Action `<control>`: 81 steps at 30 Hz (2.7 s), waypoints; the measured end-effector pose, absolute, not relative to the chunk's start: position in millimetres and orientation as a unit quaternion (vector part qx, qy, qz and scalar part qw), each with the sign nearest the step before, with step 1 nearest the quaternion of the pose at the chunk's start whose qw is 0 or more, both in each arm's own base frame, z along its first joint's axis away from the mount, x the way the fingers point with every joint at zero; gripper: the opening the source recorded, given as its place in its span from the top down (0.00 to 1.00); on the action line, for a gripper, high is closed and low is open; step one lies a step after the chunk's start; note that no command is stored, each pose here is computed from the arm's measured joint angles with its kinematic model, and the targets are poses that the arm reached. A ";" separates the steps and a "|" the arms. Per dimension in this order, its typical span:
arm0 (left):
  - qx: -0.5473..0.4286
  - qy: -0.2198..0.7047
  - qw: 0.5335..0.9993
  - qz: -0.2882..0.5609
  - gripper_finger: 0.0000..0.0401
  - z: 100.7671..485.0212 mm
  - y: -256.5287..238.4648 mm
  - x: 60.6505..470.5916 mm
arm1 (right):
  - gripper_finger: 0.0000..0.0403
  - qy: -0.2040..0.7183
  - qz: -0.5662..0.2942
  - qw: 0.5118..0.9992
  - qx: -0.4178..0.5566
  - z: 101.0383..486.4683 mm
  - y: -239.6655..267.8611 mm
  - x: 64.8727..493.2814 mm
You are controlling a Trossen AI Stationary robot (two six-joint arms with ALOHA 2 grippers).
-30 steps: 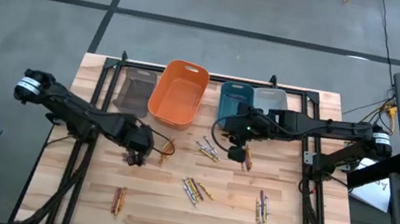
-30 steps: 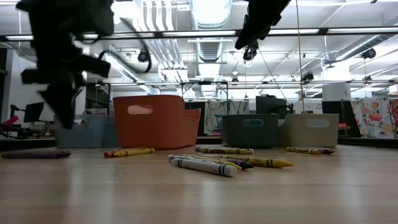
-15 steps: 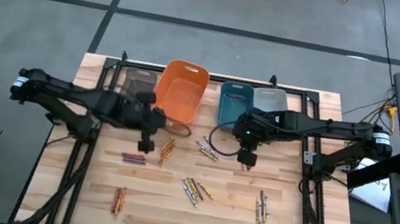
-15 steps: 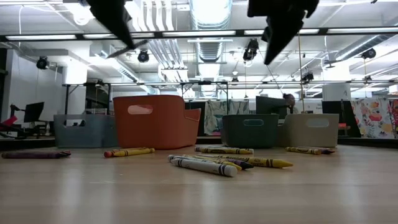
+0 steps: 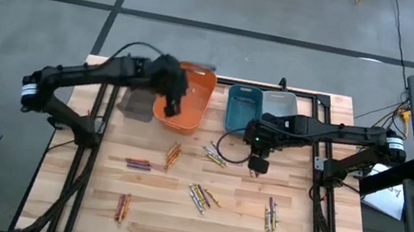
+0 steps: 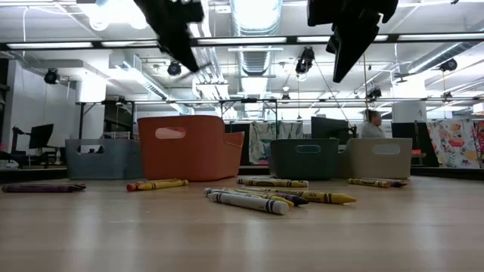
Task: Sort crayons
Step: Put the white crayon into the orange bin
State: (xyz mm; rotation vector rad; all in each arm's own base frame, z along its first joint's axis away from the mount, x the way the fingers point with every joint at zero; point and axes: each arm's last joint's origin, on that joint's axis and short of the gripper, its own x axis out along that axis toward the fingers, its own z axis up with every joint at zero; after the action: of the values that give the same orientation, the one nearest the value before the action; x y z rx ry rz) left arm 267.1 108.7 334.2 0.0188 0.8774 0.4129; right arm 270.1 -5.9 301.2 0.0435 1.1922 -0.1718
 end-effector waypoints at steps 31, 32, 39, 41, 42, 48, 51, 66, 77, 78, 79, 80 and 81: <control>0.151 0.621 0.768 0.045 1.00 228.2 204.4 316.8 | 0.85 0.530 -0.080 0.844 0.021 304.1 -6.1 276.8; 0.152 0.621 0.768 0.044 1.00 228.0 204.7 316.8 | 0.85 0.527 -0.080 0.846 0.021 304.3 -6.1 277.3; 0.169 0.600 0.780 0.056 1.00 229.1 210.2 320.3 | 0.85 0.522 -0.077 0.850 0.018 304.9 -6.2 278.5; 0.173 0.595 0.783 0.059 1.00 229.4 211.4 321.2 | 0.85 0.517 -0.077 0.852 0.018 305.4 -6.2 279.4; 0.174 0.593 0.784 0.061 1.00 229.6 211.9 321.6 | 0.85 0.517 -0.076 0.853 0.017 305.4 -6.2 279.5; 0.178 0.581 0.791 0.072 1.00 226.9 215.5 322.0 | 0.85 0.517 -0.074 0.853 0.013 305.4 -6.2 279.5; 0.178 0.578 0.792 0.077 1.00 225.5 217.9 321.1 | 0.85 0.517 -0.073 0.853 0.012 305.4 -6.2 279.5; 0.125 0.597 0.786 0.098 1.00 207.9 228.3 317.8 | 0.85 0.515 -0.073 0.854 0.012 305.4 -6.3 280.3; 0.101 0.641 0.758 0.071 1.00 171.1 231.3 322.3 | 0.85 0.515 -0.071 0.854 0.009 305.4 -6.3 280.2; 0.100 0.642 0.757 0.070 1.00 169.8 231.5 322.5 | 0.85 0.515 -0.071 0.854 0.009 305.4 -6.3 280.2; 0.100 0.643 0.756 0.069 1.00 168.7 231.6 322.7 | 0.85 0.515 -0.071 0.854 0.009 305.4 -6.3 280.3; 0.099 0.643 0.756 0.069 1.00 168.1 231.5 322.8 | 0.85 0.516 -0.071 0.854 0.009 305.3 -6.3 280.3; 0.099 0.643 0.756 0.069 1.00 167.9 231.5 322.9 | 0.85 0.515 -0.071 0.854 0.009 305.3 -6.3 280.3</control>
State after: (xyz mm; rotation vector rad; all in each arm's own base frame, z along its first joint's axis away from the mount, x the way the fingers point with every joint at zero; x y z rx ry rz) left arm 322.9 231.5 167.9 0.2166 1.4025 0.1503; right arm 280.3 -6.3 305.3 0.0180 1.0841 -0.1492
